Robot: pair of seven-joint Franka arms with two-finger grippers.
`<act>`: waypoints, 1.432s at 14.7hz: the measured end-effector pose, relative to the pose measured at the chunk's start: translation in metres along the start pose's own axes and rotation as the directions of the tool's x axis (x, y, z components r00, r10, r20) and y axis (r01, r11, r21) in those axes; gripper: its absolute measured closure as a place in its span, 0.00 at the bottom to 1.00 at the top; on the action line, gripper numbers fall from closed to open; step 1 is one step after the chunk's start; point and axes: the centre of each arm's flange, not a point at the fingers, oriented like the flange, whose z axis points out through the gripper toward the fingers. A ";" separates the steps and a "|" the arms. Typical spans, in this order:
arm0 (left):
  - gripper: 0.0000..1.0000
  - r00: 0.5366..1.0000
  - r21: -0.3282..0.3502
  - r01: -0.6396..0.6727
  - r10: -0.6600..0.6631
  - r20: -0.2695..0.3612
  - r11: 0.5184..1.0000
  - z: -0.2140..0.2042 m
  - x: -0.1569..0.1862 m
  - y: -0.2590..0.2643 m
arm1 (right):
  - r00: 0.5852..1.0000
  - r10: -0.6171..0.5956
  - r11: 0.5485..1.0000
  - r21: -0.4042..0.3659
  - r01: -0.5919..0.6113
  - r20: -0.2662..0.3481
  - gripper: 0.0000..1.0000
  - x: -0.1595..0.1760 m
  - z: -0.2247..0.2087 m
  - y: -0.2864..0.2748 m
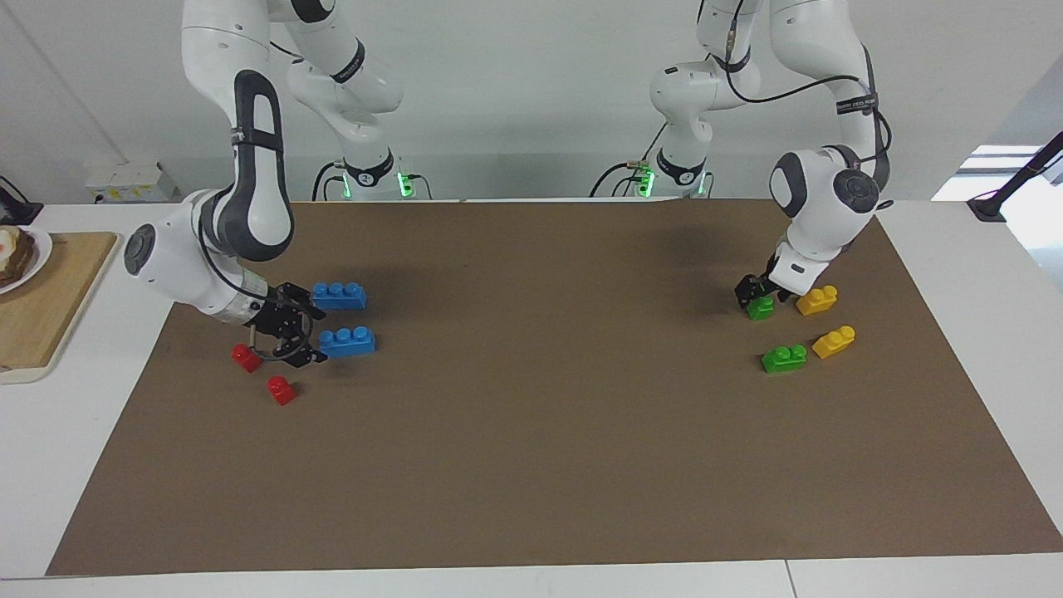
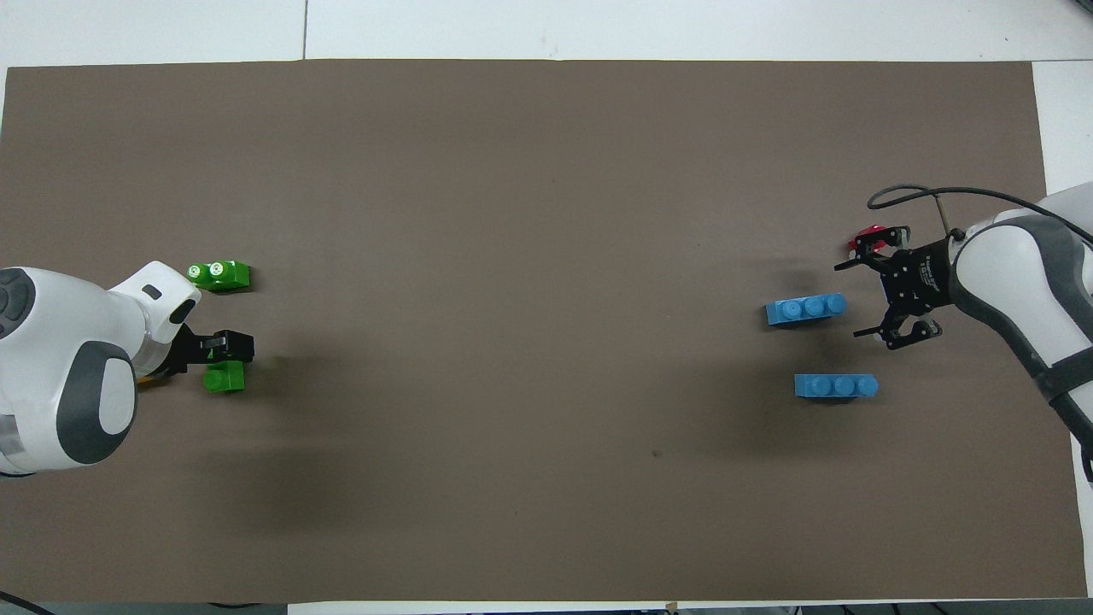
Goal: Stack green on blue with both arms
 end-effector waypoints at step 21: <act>0.66 0.998 0.012 0.054 -0.054 0.043 0.998 -0.049 0.019 0.029 | 1.000 -0.020 1.000 0.019 0.020 0.008 0.48 0.004 0.026 -0.001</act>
